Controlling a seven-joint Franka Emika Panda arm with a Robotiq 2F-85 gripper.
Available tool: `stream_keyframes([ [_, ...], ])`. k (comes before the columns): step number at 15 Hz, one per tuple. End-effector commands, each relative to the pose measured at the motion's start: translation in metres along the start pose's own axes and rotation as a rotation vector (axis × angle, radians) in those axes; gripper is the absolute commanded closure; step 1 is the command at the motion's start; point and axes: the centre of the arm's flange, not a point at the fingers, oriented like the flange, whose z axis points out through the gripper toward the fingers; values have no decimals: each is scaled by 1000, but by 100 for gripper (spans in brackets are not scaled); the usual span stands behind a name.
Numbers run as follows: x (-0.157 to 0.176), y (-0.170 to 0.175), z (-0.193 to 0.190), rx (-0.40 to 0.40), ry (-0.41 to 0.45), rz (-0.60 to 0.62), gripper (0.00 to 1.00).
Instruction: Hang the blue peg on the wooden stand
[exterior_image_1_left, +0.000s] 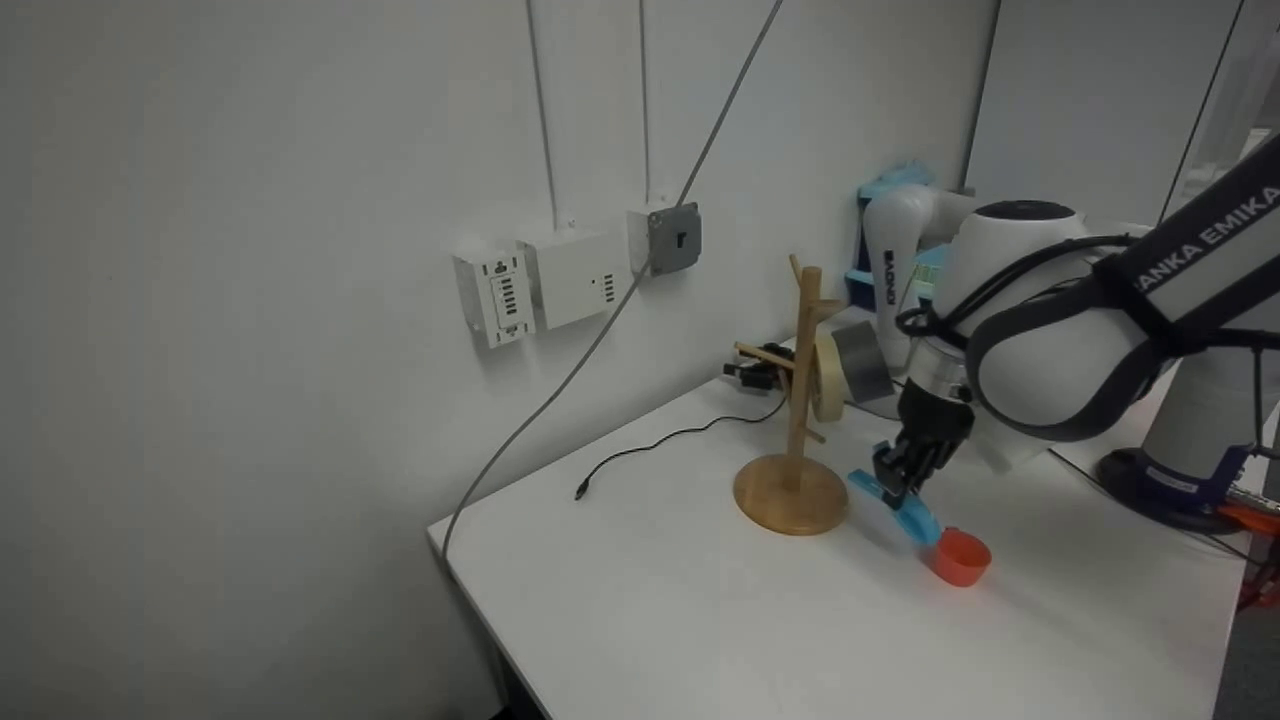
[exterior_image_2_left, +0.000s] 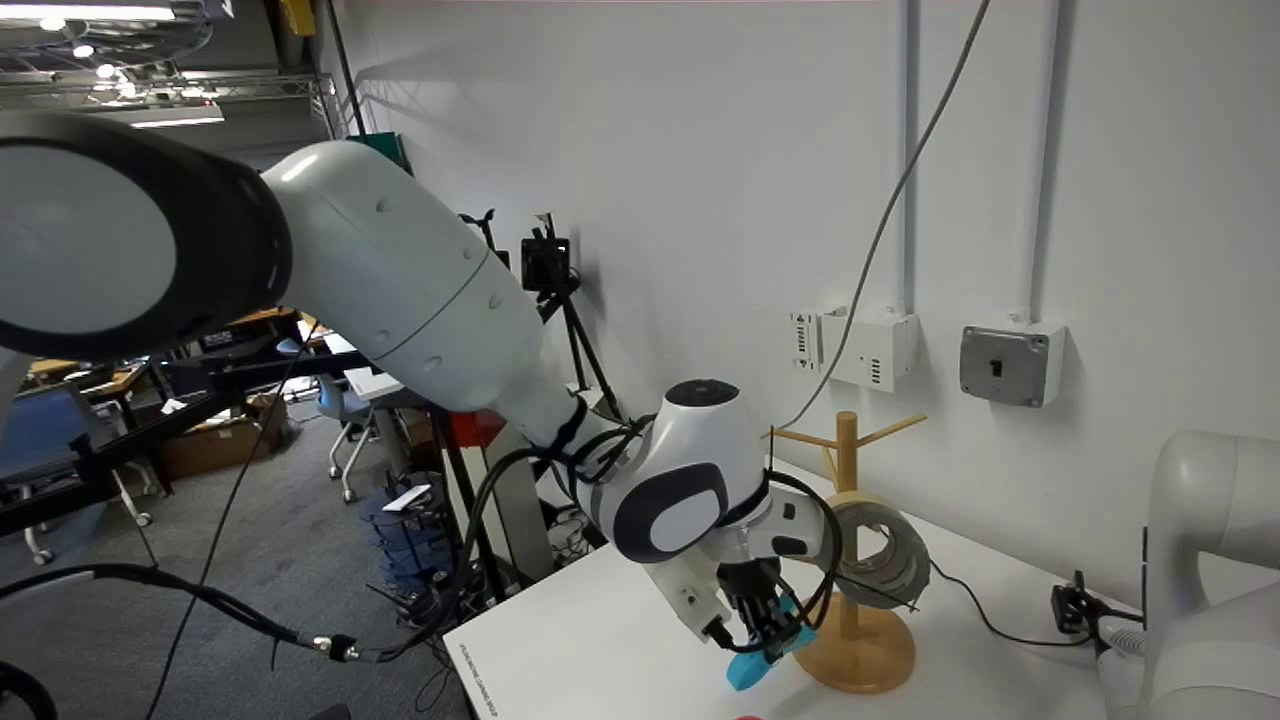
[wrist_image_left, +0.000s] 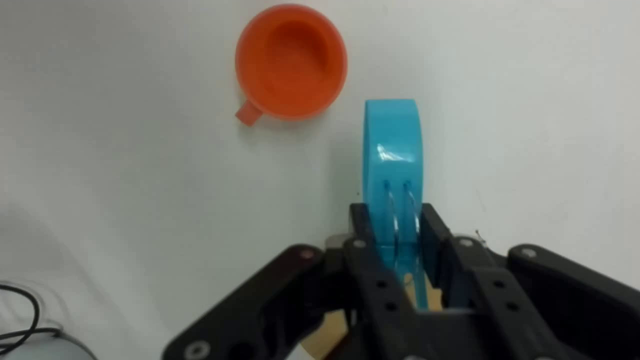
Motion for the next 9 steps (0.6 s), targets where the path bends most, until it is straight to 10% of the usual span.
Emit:
stream_keyframes([
  [1,-20,-2,-25,48,-37,3,93],
  [9,-40,-10,-68,53,-44,-28,93],
])
